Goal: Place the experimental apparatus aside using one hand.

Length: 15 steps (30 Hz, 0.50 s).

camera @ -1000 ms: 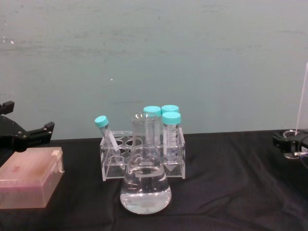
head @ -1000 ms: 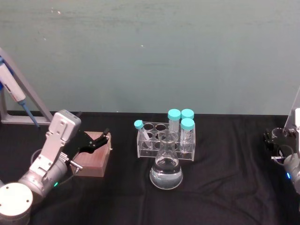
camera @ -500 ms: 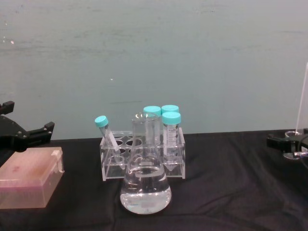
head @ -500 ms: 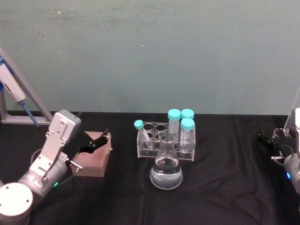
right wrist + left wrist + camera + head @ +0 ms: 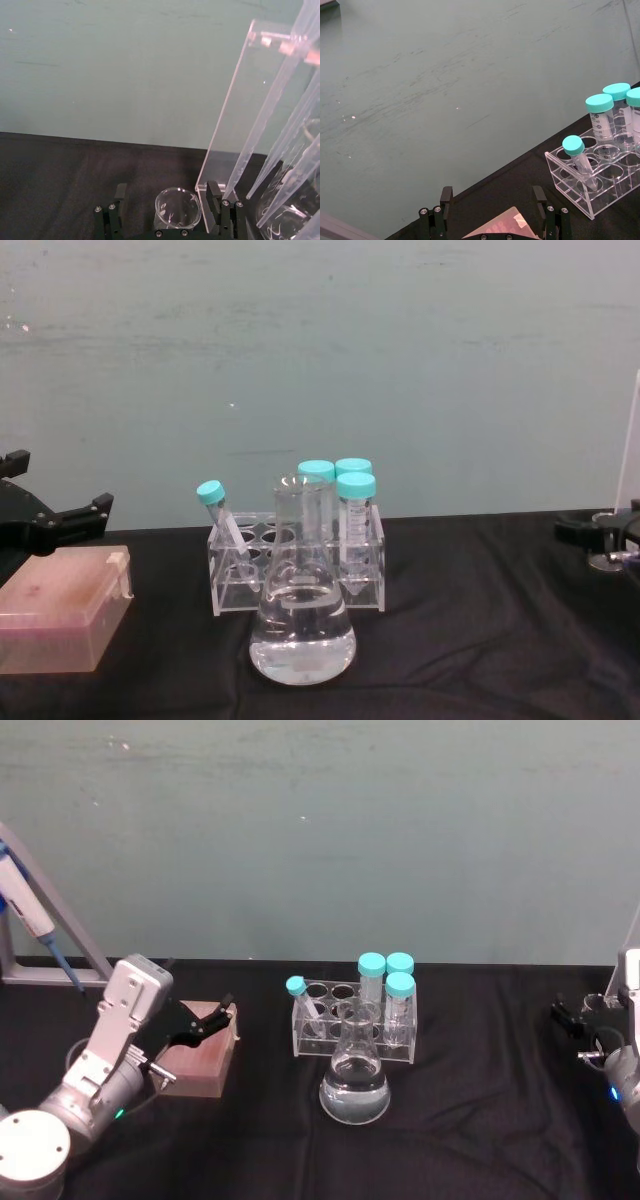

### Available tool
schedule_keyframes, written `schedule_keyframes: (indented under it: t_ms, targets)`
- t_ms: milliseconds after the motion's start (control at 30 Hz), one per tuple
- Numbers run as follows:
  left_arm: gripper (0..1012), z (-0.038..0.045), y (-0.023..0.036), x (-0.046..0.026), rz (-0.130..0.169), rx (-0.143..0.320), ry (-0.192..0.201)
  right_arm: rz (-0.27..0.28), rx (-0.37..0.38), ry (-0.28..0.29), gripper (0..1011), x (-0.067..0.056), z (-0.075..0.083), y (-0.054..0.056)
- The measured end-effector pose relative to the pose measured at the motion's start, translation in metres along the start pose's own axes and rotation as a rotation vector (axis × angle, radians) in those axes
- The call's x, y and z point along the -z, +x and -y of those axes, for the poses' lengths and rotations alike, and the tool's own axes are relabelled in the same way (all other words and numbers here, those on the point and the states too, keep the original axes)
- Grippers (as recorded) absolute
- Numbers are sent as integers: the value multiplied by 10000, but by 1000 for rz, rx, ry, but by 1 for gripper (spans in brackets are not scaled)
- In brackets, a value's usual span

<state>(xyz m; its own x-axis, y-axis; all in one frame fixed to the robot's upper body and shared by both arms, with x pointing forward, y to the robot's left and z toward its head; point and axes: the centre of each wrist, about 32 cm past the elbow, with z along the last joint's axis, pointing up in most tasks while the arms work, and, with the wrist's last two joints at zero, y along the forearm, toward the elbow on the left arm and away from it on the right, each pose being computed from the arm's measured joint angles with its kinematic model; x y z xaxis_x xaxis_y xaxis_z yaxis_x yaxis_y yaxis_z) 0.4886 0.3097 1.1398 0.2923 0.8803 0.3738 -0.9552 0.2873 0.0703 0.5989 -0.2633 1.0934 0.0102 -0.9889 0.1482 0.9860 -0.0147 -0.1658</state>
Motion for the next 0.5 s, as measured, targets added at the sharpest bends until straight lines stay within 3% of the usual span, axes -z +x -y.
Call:
schedule_keyframes:
  t_ms: [267, 500]
  targets:
    - [1000, 0, 0, 0, 0, 0, 0, 33, 9, 18, 1000, -54, 57, -28]
    - [1000, 0, 0, 0, 0, 0, 0, 70, -13, 71, 1000, -132, 136, -32]
